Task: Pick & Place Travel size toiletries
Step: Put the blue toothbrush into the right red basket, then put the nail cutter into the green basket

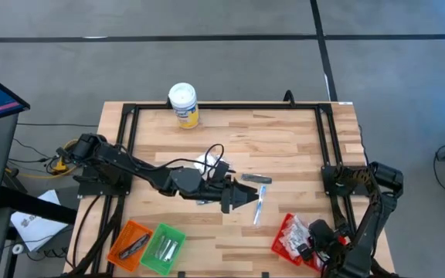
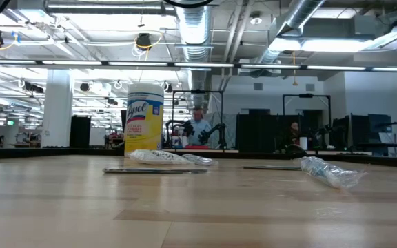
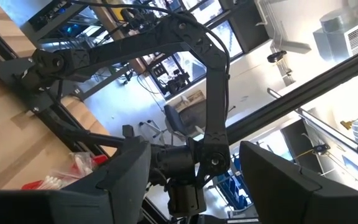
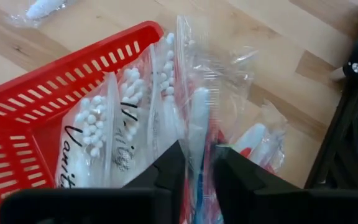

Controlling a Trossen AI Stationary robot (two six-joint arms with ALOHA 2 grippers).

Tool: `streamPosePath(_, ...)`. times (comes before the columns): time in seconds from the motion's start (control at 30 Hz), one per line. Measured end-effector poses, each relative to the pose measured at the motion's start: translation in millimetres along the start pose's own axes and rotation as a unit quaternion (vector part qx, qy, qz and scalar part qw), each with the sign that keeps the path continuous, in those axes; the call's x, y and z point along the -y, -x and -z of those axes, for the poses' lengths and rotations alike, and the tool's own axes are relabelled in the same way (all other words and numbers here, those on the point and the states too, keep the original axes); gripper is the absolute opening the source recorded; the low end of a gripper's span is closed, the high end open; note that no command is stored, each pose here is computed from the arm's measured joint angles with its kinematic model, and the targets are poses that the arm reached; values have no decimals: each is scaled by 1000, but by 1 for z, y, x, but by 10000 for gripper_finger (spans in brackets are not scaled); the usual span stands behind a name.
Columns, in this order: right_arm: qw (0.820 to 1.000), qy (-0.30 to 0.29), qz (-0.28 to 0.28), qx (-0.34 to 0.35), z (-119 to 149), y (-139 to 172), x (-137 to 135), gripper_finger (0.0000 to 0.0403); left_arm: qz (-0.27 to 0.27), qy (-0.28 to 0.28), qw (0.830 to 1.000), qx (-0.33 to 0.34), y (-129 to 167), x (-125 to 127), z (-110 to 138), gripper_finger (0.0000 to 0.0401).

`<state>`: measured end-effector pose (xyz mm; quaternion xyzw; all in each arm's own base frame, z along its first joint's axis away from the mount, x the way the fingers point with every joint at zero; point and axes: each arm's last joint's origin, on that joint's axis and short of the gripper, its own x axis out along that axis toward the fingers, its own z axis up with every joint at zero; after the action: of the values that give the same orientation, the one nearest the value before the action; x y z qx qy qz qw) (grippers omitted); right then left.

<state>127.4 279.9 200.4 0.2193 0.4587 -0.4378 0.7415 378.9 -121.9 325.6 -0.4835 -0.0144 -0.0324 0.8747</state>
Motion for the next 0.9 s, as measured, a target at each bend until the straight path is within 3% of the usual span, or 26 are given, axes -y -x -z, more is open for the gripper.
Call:
streamPosePath(0.23, 1000, 3, 12, -1, -1, 1, 2, 125, -2, 0, 1000, 3, -1, -1, -2, 241)
streamPosePath(0.4, 1000, 11, 24, 7, -13, 22, 4, 135, -3, -9, 1000, 4, -1, -1, -2, 241)
streamPosePath(0.77, 996, -9, -82, -45, -71, 64, 33, 82, -7, -24, 1000, 10, -1, -2, -2, 241)
streamPosePath(0.9, 981, 27, -169, -88, -94, 79, 37, 44, -7, -30, 999, 10, -1, -2, -2, 241)
